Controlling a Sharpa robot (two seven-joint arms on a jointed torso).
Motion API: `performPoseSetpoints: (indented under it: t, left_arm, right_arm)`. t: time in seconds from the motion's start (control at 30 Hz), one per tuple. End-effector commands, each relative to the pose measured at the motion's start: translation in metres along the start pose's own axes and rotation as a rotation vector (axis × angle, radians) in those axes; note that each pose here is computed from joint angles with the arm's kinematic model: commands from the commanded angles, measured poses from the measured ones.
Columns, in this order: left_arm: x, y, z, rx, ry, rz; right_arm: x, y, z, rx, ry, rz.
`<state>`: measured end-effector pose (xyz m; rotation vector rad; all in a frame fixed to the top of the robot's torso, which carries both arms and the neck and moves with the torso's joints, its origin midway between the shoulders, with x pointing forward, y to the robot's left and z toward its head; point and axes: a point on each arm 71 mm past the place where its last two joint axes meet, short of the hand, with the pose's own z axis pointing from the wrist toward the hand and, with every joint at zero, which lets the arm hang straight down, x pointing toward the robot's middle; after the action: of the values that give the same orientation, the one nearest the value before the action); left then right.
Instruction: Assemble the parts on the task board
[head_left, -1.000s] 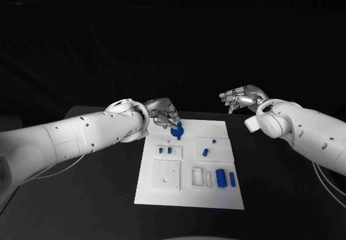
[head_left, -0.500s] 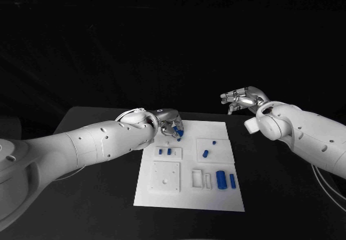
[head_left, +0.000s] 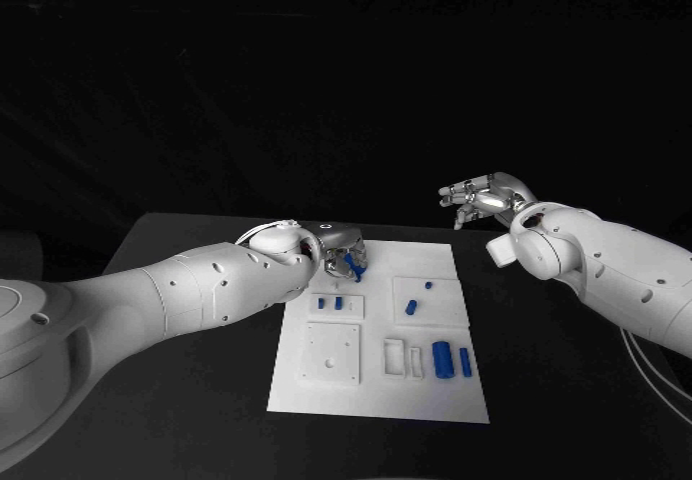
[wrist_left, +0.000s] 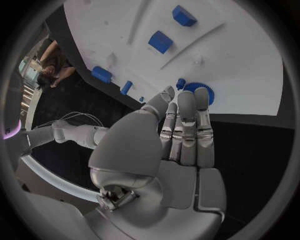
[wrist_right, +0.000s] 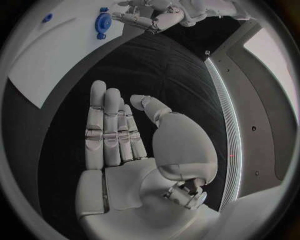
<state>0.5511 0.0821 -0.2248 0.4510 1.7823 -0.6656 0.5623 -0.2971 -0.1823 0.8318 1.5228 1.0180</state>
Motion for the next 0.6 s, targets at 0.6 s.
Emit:
performPoseSetpoints:
  t: [0.6]
  left_arm:
    - [0.0147, -0.0003, 0.0034, -0.024, 0.039, 0.035]
  right_arm:
    - [0.006, 0.003, 0.001, -0.011, 0.03, 0.007]
